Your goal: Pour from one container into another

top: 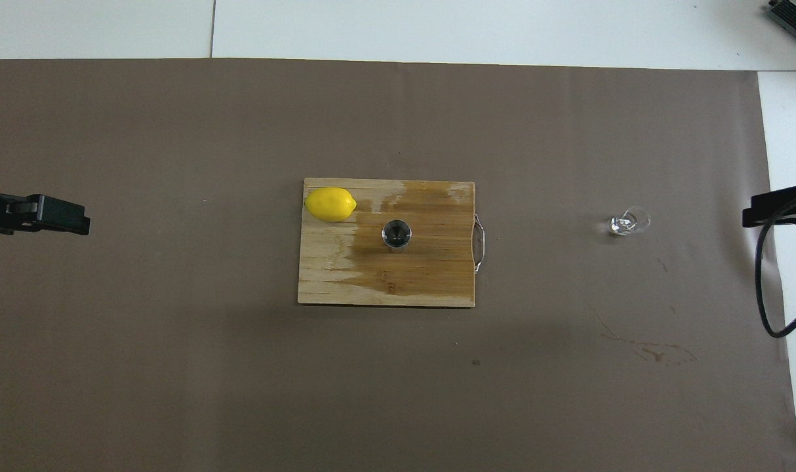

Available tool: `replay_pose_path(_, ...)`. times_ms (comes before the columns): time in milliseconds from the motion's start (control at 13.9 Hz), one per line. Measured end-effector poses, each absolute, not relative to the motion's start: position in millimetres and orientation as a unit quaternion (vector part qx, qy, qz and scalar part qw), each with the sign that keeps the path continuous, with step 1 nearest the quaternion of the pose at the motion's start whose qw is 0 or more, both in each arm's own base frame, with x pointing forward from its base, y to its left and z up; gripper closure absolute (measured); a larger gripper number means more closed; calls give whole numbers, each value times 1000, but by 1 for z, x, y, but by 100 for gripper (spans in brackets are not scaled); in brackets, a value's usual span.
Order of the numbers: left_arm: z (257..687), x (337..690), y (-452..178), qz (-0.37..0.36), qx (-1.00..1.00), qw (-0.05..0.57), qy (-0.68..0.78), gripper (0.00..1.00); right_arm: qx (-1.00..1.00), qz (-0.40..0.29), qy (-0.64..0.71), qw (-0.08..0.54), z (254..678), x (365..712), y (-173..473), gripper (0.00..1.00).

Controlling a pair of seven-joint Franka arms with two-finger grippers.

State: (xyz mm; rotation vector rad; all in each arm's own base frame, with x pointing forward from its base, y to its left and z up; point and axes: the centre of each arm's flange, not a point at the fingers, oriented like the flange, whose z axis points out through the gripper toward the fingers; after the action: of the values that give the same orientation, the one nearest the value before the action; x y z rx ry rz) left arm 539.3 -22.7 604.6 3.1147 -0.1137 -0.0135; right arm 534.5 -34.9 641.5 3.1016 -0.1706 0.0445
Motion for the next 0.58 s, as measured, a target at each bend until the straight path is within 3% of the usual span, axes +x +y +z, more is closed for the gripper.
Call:
replay_pose_path(289, 591, 552, -26, -15, 999, 9, -38, 0, 999, 15, -42, 19, 640, 540, -36, 0)
replay_pose_path(577, 604, 549, -37, -2, 999, 10, -48, 0, 999, 20, -42, 19, 644, 542, -37, 0)
